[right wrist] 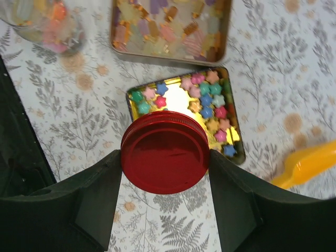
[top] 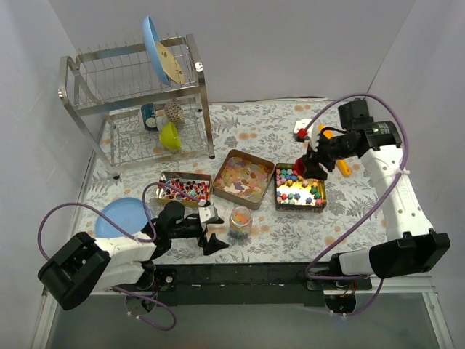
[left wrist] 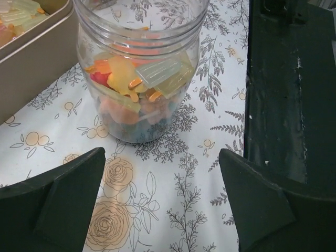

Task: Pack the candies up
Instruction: Move the packing bottle to the center of the board, then close the bottle lid on the packing bottle.

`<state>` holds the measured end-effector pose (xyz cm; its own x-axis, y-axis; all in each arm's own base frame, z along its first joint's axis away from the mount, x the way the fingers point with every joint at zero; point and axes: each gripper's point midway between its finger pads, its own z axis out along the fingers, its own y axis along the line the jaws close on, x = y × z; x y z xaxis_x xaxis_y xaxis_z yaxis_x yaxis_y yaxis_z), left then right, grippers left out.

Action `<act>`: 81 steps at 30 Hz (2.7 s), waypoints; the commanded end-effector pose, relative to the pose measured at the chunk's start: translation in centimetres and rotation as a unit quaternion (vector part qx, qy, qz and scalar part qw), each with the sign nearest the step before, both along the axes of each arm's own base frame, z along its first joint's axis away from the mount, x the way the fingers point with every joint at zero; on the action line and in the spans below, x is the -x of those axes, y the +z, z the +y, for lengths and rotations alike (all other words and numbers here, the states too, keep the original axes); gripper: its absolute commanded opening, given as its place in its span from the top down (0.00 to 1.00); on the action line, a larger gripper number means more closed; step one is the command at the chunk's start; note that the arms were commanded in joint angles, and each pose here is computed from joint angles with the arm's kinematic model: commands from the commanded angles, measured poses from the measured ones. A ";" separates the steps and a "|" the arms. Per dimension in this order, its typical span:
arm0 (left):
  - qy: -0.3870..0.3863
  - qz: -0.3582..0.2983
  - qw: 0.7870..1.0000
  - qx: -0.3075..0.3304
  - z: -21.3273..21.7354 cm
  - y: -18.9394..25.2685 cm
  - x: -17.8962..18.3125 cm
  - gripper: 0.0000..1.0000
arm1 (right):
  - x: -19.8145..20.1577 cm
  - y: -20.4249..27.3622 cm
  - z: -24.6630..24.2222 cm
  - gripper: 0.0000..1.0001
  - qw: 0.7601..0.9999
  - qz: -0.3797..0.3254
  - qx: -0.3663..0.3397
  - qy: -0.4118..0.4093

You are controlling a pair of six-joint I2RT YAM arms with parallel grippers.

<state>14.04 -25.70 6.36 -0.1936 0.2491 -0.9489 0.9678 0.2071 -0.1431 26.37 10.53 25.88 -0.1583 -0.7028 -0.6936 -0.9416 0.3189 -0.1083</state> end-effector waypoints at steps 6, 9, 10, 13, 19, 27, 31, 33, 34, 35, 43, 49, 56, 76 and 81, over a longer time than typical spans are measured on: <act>-0.014 -0.086 0.996 0.023 -1.7 0.3 -1.2 0.15 | 2.5 -2.5 6.5 0.44 0.993 0.031 0.004 0.110; -0.032 -0.102 0.994 0.023 -2.1 0.0 -0.5 0.18 | 2.9 -3.4 6.7 0.44 0.992 0.029 0.020 0.123; -0.032 -0.107 0.994 0.023 -2.3 0.0 -0.4 0.18 | 3.1 -3.4 7.0 0.44 0.992 0.030 0.016 0.125; -0.028 -0.105 0.994 0.027 -2.7 -0.2 -0.5 0.18 | 3.9 -3.8 7.4 0.44 0.990 0.037 0.021 0.136; -0.006 -0.094 0.995 0.042 -4.1 0.0 -1.6 0.17 | 6.1 -5.6 7.6 0.45 0.984 0.063 0.036 0.162; -0.004 -0.086 0.995 0.056 -5.7 -0.1 -2.0 0.18 | 9.3 -7.0 9.0 0.45 0.968 0.065 0.065 0.233; -0.017 -0.089 0.994 0.057 -6.2 -0.4 -1.4 0.18 | 9.9 -7.4 9.9 0.46 0.960 0.067 0.073 0.261; -0.018 -0.095 0.993 0.061 -6.5 -0.2 -1.5 0.18 | 10.3 -7.5 10.5 0.46 0.955 0.069 0.076 0.277; -0.022 -0.095 0.993 0.060 -6.5 -0.5 -1.3 0.18 | 10.5 -7.7 10.7 0.46 0.954 0.069 0.078 0.283; -0.024 -0.099 0.993 0.060 -6.6 -0.5 -1.3 0.18 | 10.8 -8.0 11.1 0.46 0.951 0.070 0.080 0.289; -0.028 -0.120 0.989 0.077 -7.0 -0.7 -1.4 0.19 | 10.9 -8.7 13.7 0.46 0.944 0.070 0.079 0.312; -0.034 -0.136 0.986 0.091 -7.2 0.2 -1.2 0.18 | 11.2 -9.0 14.3 0.46 0.948 0.080 0.079 0.298; -0.039 -0.133 0.985 0.104 -8.4 -0.3 -1.1 0.20 | 11.2 -8.9 14.3 0.46 0.949 0.086 0.084 0.291; -0.052 -0.116 0.987 0.100 -7.9 -1.8 0.0 0.73 | 12.4 -9.6 16.5 0.47 0.935 0.070 0.098 0.334; -0.053 -0.115 0.987 0.095 -7.8 -2.1 0.1 0.86 | 12.6 -10.4 17.1 0.47 0.935 0.062 0.104 0.334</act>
<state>14.53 -33.38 1.60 -0.0346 0.2005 -0.9791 0.9941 0.1078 -0.0131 13.73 26.67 15.63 0.2915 -0.7969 -0.5292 -0.9310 -0.3634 0.0343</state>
